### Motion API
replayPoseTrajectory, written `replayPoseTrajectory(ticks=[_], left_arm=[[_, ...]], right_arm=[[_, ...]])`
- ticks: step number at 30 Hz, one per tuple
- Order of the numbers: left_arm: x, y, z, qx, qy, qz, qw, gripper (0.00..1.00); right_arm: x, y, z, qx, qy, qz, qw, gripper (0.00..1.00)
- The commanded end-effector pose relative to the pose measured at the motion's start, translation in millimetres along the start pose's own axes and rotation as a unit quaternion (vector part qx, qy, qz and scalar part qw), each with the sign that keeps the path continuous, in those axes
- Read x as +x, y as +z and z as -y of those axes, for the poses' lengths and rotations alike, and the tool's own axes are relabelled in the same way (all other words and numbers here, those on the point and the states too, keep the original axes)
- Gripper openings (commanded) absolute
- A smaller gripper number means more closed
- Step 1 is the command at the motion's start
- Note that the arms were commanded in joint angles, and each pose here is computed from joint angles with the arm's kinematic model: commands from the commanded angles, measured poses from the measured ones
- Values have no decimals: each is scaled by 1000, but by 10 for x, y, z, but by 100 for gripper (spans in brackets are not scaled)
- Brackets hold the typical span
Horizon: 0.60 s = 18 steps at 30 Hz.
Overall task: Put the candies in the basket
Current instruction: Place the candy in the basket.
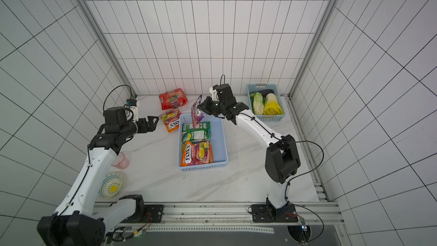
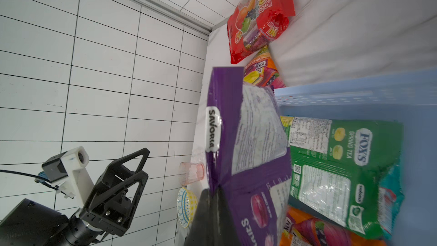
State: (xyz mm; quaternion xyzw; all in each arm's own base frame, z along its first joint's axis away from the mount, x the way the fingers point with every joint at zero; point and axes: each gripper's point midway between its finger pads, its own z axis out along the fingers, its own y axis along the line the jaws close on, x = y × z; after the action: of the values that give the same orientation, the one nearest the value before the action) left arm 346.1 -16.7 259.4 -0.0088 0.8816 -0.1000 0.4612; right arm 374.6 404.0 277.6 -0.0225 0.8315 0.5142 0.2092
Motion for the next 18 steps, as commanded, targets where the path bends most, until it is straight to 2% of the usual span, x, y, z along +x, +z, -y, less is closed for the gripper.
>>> replayPoseTrajectory(ticks=[1, 6, 18], left_arm=[[-30, 17, -28, -2, -5, 6, 1000, 98], [-21, 23, -33, -2, -6, 6, 1000, 98], [0, 69, -32, 1, -9, -1, 1000, 98]], right_arm=[[-67, 230, -147, -41, 29, 22, 998, 0], [140, 480, -177, -52, 48, 6, 997, 0], [492, 757, 182, -32, 103, -15, 994, 0]])
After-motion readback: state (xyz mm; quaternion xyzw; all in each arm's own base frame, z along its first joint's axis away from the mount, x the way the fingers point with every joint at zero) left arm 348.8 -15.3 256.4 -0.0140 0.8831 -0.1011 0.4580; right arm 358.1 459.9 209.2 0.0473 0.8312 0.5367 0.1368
